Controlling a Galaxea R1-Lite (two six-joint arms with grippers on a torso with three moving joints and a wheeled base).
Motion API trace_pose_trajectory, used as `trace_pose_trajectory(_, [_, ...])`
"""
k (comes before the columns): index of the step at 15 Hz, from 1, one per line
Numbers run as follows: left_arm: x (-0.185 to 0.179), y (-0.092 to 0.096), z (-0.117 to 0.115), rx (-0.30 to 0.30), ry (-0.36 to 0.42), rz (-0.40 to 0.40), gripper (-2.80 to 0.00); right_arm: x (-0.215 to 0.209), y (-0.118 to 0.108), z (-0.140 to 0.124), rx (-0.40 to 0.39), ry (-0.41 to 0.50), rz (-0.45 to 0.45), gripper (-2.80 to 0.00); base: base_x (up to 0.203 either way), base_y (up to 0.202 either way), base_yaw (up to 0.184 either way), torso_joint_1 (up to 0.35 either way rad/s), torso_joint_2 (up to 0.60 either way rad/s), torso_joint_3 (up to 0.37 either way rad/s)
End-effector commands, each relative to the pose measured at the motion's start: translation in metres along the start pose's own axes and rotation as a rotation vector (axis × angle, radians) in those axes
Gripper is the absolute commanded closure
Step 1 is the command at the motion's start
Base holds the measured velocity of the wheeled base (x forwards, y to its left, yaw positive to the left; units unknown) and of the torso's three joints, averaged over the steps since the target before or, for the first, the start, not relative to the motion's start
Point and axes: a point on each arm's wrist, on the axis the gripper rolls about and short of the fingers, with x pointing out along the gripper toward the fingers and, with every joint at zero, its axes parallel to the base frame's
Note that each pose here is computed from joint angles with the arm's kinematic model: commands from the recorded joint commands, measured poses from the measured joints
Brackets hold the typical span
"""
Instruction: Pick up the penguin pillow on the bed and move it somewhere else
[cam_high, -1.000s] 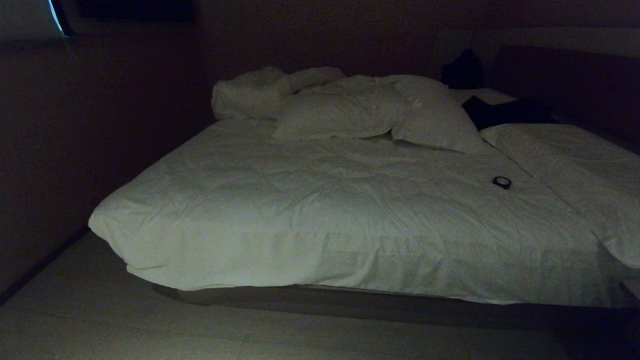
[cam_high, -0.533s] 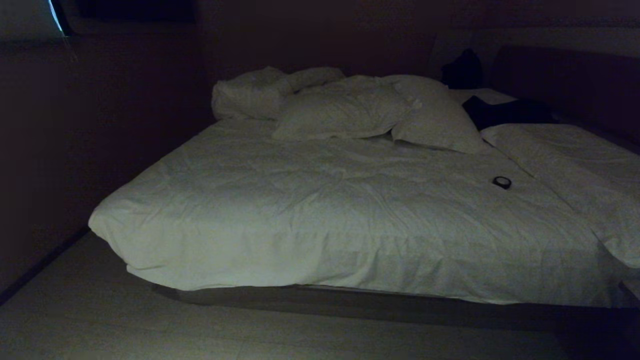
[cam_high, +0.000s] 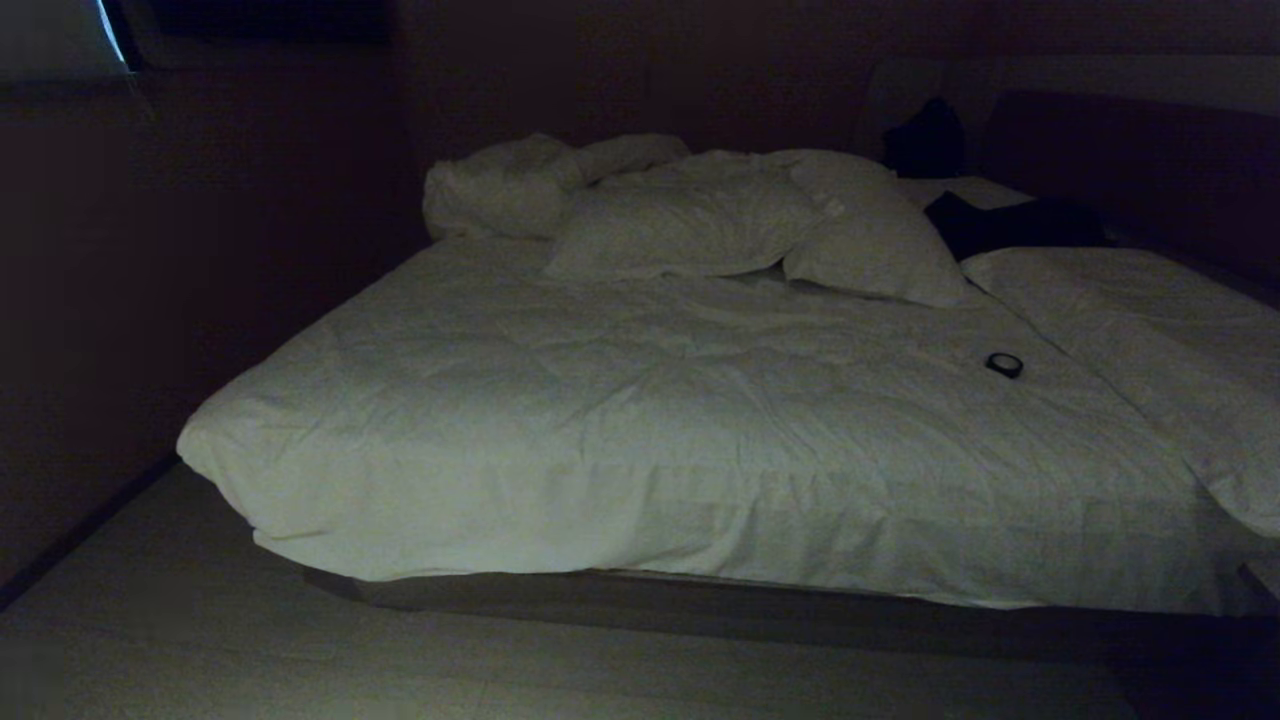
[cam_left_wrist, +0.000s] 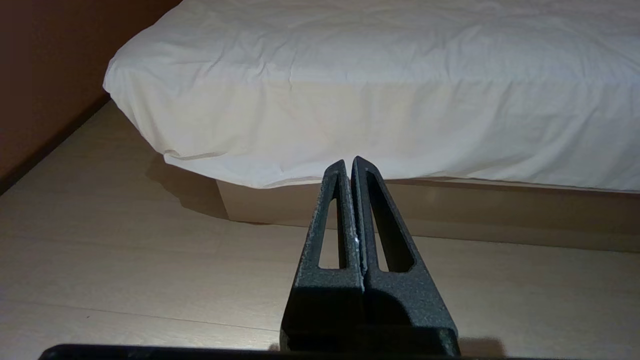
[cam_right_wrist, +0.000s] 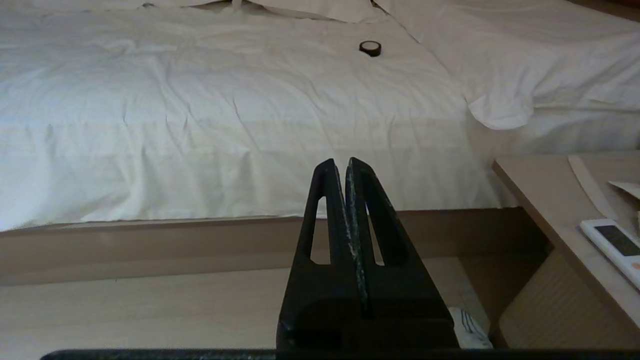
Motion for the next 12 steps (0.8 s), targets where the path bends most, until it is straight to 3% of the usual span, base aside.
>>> trace_pose_trajectory(1, [0.0, 0.0, 0.0, 0.0, 0.001, 0.001, 0.0, 0.003, 0.001, -0.009, -0.002, 0.018, 0.019, 0.0, 0.0, 0.0, 0.0, 0.0, 0.0, 0.0])
trace_pose_trajectory(8, [0.0, 0.0, 0.0, 0.0, 0.001, 0.001, 0.0, 0.004, 0.005, -0.016, 0.005, 0.04, 0.14, 0.0, 0.0, 0.0, 0.0, 0.0, 0.0, 0.0])
trace_pose_trajectory(12, [0.0, 0.0, 0.0, 0.0, 0.001, 0.001, 0.0, 0.006, 0.005, -0.023, 0.008, 0.064, 0.148, 0.0, 0.0, 0.0, 0.0, 0.0, 0.0, 0.0])
